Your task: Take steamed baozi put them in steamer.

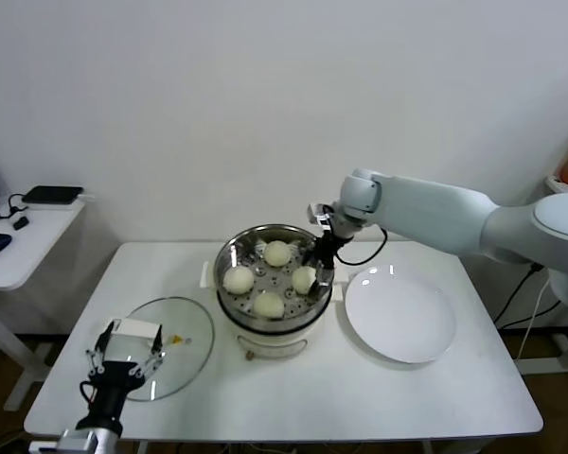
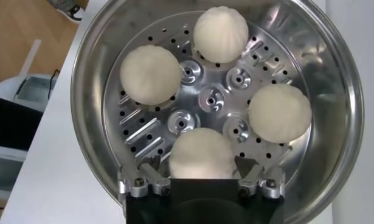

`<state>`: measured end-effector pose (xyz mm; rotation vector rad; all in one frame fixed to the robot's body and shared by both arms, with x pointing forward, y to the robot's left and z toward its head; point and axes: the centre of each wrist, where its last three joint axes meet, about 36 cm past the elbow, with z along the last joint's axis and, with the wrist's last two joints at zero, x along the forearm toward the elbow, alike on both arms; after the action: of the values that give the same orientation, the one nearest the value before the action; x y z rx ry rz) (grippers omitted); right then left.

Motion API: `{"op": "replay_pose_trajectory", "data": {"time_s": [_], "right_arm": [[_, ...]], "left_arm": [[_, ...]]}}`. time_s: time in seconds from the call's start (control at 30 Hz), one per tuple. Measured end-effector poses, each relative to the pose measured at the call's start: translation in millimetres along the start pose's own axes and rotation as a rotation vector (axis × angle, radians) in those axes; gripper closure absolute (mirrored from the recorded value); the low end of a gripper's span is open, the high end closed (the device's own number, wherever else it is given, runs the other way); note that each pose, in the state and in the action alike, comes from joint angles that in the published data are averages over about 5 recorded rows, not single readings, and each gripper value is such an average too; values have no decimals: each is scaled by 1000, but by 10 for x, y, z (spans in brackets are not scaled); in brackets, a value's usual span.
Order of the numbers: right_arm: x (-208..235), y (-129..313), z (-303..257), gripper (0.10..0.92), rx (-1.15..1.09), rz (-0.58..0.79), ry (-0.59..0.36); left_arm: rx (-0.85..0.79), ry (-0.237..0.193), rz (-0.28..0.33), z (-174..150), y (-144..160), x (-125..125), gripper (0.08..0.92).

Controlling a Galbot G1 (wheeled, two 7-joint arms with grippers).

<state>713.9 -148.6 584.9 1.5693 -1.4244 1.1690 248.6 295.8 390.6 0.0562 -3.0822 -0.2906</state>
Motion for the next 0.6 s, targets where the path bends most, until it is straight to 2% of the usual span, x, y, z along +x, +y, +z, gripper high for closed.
{"op": "replay_pose_trajectory", "data": {"time_s": [0.3, 0.6], "right_arm": [[119, -51, -54, 199, -2, 9, -17], [454, -61, -64, 200, -3, 48, -65]], "left_arm": [[-1, 1, 1, 7, 6, -2, 177], [0, -5, 2, -16, -1, -10, 177]]}}
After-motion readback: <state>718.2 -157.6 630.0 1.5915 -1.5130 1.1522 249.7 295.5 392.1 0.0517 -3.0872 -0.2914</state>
